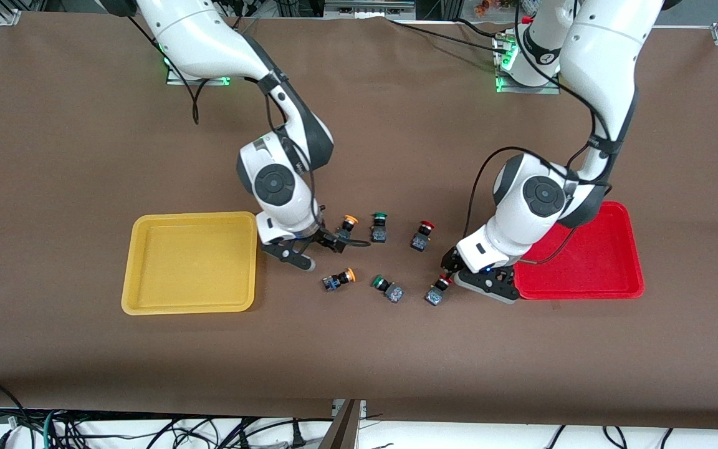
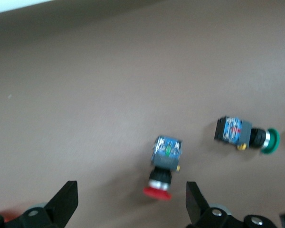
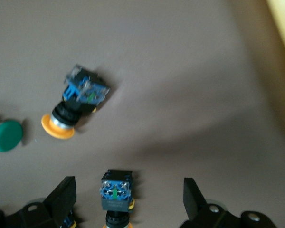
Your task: Place red and yellow buttons in trays
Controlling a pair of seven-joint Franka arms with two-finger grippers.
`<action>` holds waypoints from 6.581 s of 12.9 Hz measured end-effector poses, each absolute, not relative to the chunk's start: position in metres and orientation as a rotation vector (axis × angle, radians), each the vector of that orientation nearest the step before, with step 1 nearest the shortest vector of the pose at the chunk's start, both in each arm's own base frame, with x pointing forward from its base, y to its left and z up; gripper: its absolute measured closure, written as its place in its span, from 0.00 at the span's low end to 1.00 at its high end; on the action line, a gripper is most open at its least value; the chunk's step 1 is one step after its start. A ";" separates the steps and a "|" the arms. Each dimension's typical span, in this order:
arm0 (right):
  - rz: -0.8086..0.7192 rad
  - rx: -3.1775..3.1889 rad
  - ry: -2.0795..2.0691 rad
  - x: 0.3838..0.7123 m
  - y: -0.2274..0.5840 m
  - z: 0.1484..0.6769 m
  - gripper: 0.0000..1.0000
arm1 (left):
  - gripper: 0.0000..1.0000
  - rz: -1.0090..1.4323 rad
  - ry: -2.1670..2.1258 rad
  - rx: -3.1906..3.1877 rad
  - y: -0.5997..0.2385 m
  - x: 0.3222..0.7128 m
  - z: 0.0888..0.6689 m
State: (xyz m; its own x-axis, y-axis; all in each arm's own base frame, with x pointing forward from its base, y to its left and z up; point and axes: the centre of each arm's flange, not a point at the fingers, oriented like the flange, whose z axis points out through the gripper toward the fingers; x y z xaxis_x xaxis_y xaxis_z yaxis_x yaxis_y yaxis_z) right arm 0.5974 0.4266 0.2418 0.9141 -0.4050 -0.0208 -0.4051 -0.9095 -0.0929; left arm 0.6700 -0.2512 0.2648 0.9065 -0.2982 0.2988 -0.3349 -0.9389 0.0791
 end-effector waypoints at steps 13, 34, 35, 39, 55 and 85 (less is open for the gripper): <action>-0.036 -3.036 0.503 0.569 0.465 0.190 0.44 | 0.00 0.552 -0.585 2.873 -0.292 0.655 0.158; 0.297 -3.118 -0.103 0.704 -0.009 0.223 0.59 | 0.58 -0.363 -0.807 3.061 0.001 0.648 0.223; 0.314 -3.116 -0.095 0.701 -0.013 0.216 0.59 | 0.58 -0.333 -0.830 3.053 -0.008 0.643 0.208; 0.316 -3.112 -0.112 0.702 -0.002 0.212 0.42 | 0.52 -0.255 -0.875 3.039 -0.027 0.630 0.185; -0.252 -2.806 0.932 0.685 0.379 0.243 0.00 | 0.00 -0.045 -0.297 3.047 -0.286 0.600 0.243; 0.336 -3.167 -0.178 0.715 0.192 0.234 0.50 | 0.59 -0.110 -0.598 3.228 -0.164 0.642 0.294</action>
State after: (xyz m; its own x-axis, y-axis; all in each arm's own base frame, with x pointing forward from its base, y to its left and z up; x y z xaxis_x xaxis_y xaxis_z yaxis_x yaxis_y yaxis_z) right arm 0.7154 0.1923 0.2338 0.9716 0.1055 -0.2119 0.1156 -0.9926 0.0359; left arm 0.6417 -0.1642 0.2943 0.9319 -0.3509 -0.0915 -0.3605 -0.9239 -0.1283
